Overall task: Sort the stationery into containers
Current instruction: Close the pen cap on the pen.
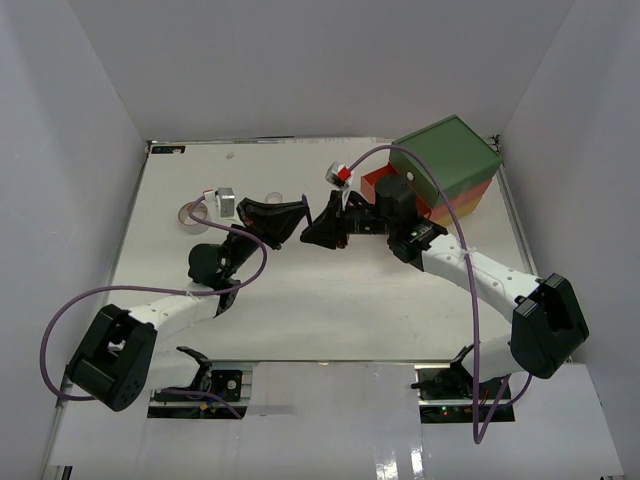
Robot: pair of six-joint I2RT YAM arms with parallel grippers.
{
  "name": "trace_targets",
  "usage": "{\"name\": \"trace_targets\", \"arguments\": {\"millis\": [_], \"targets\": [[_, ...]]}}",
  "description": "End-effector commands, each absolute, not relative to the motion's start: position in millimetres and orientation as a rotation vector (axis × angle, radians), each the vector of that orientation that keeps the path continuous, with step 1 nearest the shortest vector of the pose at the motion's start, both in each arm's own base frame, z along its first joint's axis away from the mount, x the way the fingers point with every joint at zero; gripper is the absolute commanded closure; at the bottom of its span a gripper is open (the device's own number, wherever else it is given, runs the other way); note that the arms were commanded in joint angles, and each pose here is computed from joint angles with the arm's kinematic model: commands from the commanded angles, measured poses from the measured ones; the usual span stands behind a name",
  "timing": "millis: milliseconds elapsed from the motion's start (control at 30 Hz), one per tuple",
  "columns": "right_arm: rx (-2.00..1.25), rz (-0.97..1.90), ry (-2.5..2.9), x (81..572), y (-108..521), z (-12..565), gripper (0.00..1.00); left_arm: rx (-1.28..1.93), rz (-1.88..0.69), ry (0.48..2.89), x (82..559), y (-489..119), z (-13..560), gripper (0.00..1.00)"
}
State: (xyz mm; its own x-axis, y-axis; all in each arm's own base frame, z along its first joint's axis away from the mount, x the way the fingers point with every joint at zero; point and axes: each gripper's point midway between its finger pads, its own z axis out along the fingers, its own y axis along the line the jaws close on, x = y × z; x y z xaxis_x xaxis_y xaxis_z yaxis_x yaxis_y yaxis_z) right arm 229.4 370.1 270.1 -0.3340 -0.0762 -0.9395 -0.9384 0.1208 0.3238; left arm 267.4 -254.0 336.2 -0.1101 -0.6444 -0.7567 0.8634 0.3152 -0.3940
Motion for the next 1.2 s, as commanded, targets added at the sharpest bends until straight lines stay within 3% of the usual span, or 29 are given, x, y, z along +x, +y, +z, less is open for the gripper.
{"name": "trace_targets", "arguments": {"millis": [0, 667, 933, 1167], "targets": [[-1.042, 1.337, 1.526, 221.9, 369.5, 281.3, 0.75, 0.308, -1.284, 0.739, 233.1, -233.4, 406.6, 1.00], [-1.024, 1.325, 1.430, 228.9, 374.4, 317.1, 0.70, 0.318, -1.310, 0.772, 231.5, -236.7, 391.1, 1.00], [-1.023, 1.330, 1.436, 230.6, 376.3, 313.6, 0.79, 0.324, -1.320, 0.771, 231.3, -238.2, 389.9, 1.00], [-1.014, 1.326, 1.418, 231.0, 375.9, 316.7, 0.79, 0.319, -1.329, 0.782, 229.8, -237.7, 384.2, 1.00]]}}
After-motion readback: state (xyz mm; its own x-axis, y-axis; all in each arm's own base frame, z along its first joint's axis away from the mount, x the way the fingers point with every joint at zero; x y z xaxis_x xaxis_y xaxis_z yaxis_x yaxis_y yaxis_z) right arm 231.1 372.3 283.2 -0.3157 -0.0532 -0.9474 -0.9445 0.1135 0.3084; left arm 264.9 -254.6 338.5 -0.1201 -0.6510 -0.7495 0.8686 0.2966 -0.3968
